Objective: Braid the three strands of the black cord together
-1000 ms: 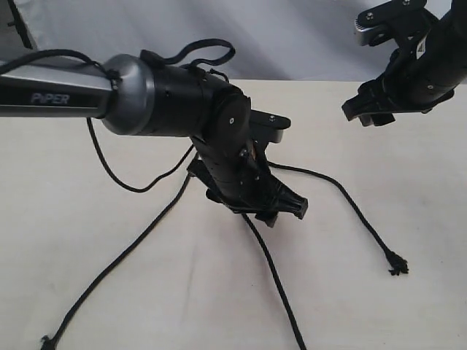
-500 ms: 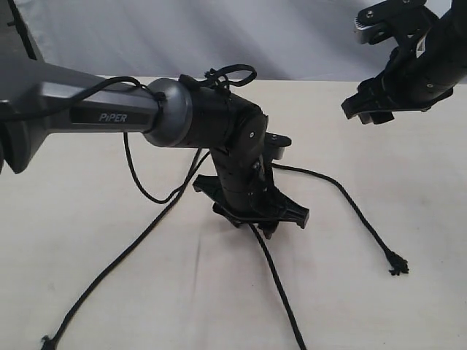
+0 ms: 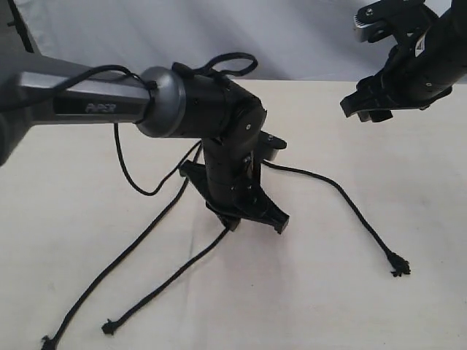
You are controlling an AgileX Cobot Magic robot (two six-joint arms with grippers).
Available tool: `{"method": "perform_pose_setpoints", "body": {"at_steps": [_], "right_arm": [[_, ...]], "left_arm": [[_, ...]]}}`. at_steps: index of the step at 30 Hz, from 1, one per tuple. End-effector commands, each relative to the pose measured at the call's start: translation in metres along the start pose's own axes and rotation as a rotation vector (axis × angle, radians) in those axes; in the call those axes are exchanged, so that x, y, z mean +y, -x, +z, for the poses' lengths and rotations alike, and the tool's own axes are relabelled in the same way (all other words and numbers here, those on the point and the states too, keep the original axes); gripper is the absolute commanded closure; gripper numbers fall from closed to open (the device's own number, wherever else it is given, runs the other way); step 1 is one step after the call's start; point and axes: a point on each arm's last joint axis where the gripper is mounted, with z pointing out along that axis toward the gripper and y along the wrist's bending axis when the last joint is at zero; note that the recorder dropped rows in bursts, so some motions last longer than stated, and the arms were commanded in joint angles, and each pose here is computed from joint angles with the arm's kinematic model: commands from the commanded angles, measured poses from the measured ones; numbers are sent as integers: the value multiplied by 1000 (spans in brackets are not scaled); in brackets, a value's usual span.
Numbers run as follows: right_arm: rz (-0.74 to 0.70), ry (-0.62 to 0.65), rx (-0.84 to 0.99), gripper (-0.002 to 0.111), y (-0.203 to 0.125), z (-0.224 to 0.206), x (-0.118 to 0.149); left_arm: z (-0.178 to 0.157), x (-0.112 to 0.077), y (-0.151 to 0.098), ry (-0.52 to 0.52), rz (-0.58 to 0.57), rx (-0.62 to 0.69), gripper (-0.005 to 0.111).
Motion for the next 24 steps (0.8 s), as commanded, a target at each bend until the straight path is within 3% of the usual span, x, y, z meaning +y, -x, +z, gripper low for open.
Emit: {"method": "perform_pose_setpoints", "body": {"at_steps": [1,9,16,24], "right_arm": [[6,-6,-13,49,0,-2,-2],[21,-6,-25,49,1,-2,-2],[32,-6,-32,49,2,-2,-2],[28,-1,-8,49,0,7,0]], "left_arm": [[-47,21,1,103,30,-71,106],[-93,87,-7,261,-81,-75,106],[-84,152,-16,286,-224,-74,106],[-40,172,-37,256,-217,-134,106]]}}
